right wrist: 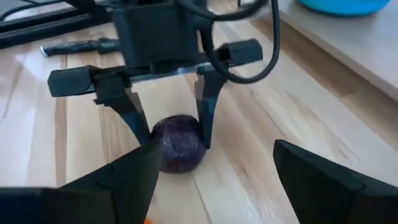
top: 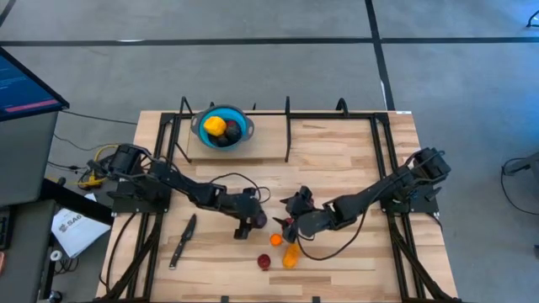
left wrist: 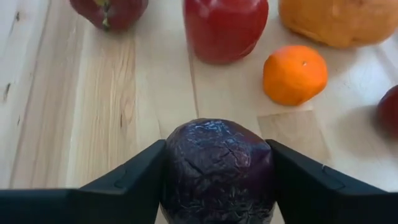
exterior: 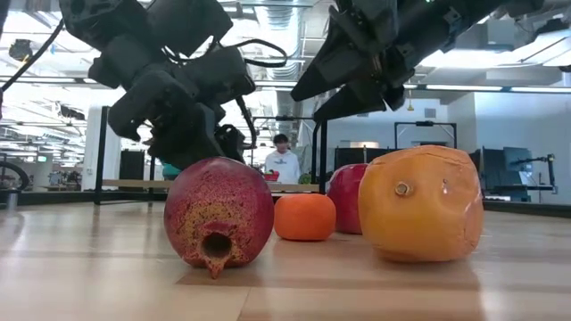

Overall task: Pick & Place Fruit
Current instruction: Put the plum in the blue strainer bowl on the shelf

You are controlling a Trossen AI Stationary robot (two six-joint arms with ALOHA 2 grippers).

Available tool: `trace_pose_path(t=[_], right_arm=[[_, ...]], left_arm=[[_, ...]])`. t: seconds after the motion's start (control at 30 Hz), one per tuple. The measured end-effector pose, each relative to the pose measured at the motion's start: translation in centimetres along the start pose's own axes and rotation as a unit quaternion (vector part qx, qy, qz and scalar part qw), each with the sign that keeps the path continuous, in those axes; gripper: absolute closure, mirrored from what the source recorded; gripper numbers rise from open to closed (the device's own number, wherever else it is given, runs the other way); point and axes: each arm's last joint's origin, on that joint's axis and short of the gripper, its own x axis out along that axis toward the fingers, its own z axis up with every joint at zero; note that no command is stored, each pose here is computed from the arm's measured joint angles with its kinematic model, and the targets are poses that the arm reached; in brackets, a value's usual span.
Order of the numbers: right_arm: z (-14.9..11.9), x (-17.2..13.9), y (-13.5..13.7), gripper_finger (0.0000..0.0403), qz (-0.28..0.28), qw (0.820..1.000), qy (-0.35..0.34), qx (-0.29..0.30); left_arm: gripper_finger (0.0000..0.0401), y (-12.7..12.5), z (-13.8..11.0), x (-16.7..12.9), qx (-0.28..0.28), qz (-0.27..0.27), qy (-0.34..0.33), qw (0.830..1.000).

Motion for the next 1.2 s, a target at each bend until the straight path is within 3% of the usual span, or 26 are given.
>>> trace_pose_path(t=[0.13, 0.3, 0.43, 0.6, 0.77, 0.93, 1.2], right_arm=[[0.3, 0.1, 0.0, 0.0101, 0.004, 1.0, -0.009, -0.02], [1.2, -0.1, 0.9, 0.0101, 0.045, 0.992, -0.053, -0.11], [2.6, -0.1, 1.2, 0.0101, 0.062, 0.978, -0.114, -0.165], [4.6, 0.5, 0.4, 0.0101, 0.103, 0.941, -0.177, -0.27], [6.9, 1.0, 0.0, 0.0101, 0.101, 0.909, -0.204, -0.351], [9.2, 1.4, -0.7, 0.0101, 0.11, 0.882, -0.233, -0.394], [8.6, 6.4, 0.1, 0.0092, 0.104, 0.851, -0.218, -0.467]], left_arm=[[0.0164, 0.8, 0.4, -2.2, -0.051, -0.019, -0.023, 0.998], [0.0145, 1.7, 0.8, -7.0, -0.127, -0.027, -0.096, 0.987], [0.0149, 2.2, 0.8, -11.0, -0.202, -0.085, -0.156, 0.963], [0.015, 2.4, 0.5, -14.4, -0.267, -0.129, -0.215, 0.931], [0.0146, 2.3, 0.3, -16.0, -0.283, -0.155, -0.246, 0.914], [0.0145, 2.2, 0.1, -16.1, -0.288, -0.158, -0.243, 0.913], [0.0144, 2.2, 0.1, -16.1, -0.288, -0.157, -0.243, 0.913]])
